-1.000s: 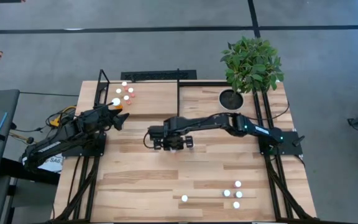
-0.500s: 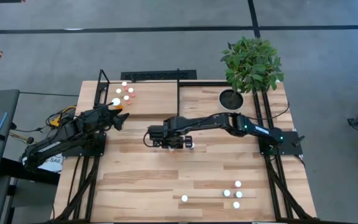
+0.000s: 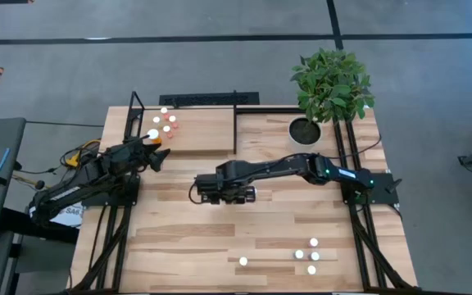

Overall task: Pick and place medicine bottles onto shelf by color
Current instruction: Move the yellow pill bottle to the center

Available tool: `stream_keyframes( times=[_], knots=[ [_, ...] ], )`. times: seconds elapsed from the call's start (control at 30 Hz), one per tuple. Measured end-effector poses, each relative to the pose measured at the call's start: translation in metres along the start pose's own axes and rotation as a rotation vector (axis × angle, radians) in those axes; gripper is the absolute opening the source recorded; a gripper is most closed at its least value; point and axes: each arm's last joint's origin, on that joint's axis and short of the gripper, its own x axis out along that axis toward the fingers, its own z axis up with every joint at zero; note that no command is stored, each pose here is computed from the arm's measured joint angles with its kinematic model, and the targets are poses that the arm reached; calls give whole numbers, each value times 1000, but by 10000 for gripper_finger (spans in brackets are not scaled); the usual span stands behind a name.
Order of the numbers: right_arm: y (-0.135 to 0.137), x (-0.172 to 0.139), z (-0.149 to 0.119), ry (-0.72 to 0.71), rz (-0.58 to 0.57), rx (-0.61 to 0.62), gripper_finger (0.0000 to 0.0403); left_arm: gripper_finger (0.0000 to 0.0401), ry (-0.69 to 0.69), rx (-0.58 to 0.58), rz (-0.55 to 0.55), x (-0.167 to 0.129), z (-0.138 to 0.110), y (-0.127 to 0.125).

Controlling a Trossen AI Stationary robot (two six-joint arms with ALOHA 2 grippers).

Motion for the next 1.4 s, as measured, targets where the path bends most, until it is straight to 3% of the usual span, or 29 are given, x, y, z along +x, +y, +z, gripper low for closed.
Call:
stream_keyframes(
  times=[0.43,0.73,1.07,1.4],
  knots=[
    [-34,-12,-84,28,-179,-53,266,309,0,0,0,0,0,0],
    [-49,-8,-145,48,-149,-155,266,309,0,0,0,0,0,0],
    [-54,3,-177,87,-72,-255,266,309,0,0,0,0,0,0],
    [-54,3,-181,98,-62,-303,266,309,0,0,0,0,0,0]
  ],
)
